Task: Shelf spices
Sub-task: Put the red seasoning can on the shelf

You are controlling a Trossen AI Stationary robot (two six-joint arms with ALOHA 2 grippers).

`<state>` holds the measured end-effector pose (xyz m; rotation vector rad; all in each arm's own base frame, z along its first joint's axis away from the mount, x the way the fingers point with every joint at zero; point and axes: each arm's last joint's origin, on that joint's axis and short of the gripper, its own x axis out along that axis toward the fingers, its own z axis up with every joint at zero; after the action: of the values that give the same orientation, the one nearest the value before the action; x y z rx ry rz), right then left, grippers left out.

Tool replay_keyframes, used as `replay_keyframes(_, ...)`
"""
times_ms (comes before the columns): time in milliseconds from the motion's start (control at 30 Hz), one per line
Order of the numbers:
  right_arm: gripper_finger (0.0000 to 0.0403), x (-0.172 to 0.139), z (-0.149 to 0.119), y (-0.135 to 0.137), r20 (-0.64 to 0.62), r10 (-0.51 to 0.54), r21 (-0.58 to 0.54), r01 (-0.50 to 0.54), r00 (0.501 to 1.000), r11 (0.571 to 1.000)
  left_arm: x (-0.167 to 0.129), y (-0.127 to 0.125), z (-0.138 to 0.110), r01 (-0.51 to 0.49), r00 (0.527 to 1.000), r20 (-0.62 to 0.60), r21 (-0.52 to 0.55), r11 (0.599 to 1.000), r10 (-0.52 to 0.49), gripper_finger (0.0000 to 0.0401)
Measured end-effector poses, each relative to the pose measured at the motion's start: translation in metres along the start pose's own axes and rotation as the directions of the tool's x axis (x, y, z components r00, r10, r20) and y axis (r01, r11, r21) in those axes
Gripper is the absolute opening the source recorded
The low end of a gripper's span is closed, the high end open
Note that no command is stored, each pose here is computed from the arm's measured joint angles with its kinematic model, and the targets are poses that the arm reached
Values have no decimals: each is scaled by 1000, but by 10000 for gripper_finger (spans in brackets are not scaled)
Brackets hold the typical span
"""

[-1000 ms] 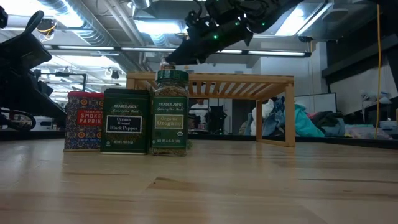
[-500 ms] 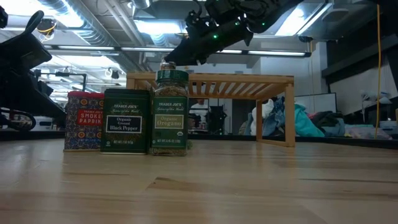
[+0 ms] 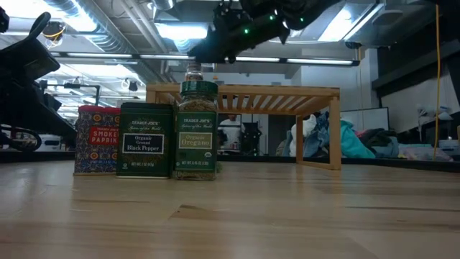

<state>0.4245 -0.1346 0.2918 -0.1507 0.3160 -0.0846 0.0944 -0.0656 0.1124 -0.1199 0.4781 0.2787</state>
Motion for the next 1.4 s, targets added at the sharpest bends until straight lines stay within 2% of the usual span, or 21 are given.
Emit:
replay_keyframes(167, 299, -9, 29, -4, -61, 18, 14, -17, 998, 1000, 0, 0, 0, 0, 1000, 0, -1, 1000, 0, 3)
replay_keyframes(333, 299, -24, 57, 9, -166, 78, 28, -74, 983, 997, 0, 0, 0, 0, 1000, 0, 0, 1000, 0, 3)
replay_keyframes(533, 299, -39, 89, 47, -224, 172, 20, -171, 959, 985, 0, 0, 0, 0, 1000, 0, 0, 1000, 0, 3)
replay_keyframes(633, 299, -44, 97, 70, -249, 216, 76, -203, 944, 976, 0, 0, 0, 0, 1000, 0, 7, 1000, 0, 3)
replay_keyframes(867, 298, -55, 91, 129, -404, 325, 231, -248, 855, 941, 0, 0, 0, 14, 1000, -12, 71, 997, -13, 3)
replay_keyframes(1000, 298, -63, 88, 162, -490, 259, 247, -152, 832, 957, 0, -1, 0, 17, 1000, -14, 70, 997, -16, 3)
replay_keyframes(1200, 298, -77, 87, 204, -532, 124, 172, -37, 838, 984, 0, 0, 0, 16, 1000, -14, 62, 998, -15, 3)
replay_keyframes(1300, 298, -85, 86, 219, -542, 61, 118, 4, 838, 993, 0, -1, 0, 17, 1000, -15, 27, 999, -17, 3)
replay_keyframes(1400, 298, -93, 83, 229, -564, -37, 63, 87, 825, 994, 0, -2, -1, 50, 998, -43, -15, 999, -51, 4)
